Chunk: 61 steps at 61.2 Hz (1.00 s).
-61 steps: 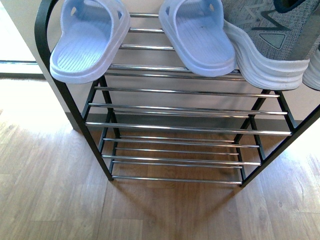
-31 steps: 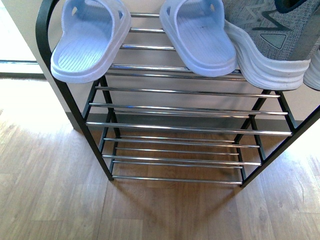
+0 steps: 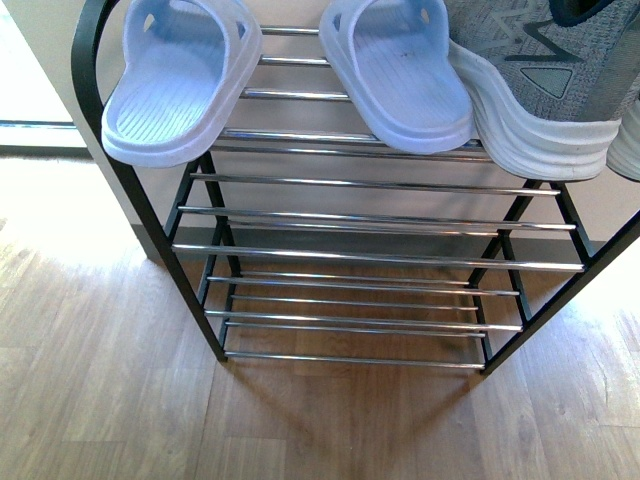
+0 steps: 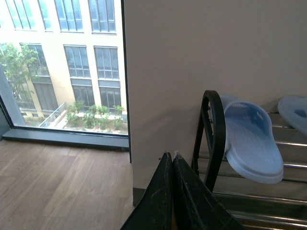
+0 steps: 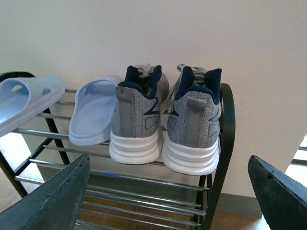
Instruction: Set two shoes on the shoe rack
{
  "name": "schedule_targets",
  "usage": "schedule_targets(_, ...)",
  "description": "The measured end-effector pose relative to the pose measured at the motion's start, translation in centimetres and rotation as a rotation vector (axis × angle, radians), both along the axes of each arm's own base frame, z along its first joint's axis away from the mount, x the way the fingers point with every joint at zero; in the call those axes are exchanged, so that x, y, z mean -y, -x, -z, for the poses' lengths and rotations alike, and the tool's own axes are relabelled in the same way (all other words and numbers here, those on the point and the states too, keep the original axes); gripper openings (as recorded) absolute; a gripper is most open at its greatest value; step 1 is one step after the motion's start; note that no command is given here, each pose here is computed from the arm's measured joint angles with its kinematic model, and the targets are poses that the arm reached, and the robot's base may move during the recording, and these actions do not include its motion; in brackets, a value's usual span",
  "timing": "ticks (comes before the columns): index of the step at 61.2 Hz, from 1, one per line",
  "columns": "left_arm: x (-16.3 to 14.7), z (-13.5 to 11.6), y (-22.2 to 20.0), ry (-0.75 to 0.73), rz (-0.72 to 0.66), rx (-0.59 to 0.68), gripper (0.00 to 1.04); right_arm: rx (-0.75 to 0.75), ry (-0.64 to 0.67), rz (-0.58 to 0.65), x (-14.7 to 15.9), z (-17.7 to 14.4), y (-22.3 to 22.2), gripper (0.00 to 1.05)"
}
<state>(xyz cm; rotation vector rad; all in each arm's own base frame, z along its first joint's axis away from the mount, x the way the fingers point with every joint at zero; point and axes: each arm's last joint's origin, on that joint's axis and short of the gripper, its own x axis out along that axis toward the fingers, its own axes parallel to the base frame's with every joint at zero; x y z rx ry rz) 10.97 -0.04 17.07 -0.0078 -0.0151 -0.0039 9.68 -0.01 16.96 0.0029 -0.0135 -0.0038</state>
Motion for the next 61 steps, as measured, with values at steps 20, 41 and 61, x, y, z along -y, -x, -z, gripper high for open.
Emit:
schedule_targets(20,0.0,0.4,1.2,0.000,-0.001,-0.021,0.01,0.000,0.000,-0.003,0.0,0.0,0.0,0.96)
schedule_targets(41,0.0,0.4,1.2,0.000,-0.001,-0.019,0.18,0.000,0.000,-0.003,0.0,0.0,0.0,0.96)
schedule_targets(61,0.0,0.4,1.2,0.000,-0.002,-0.019,0.75,0.000,0.000,-0.003,0.0,0.0,0.0,0.96)
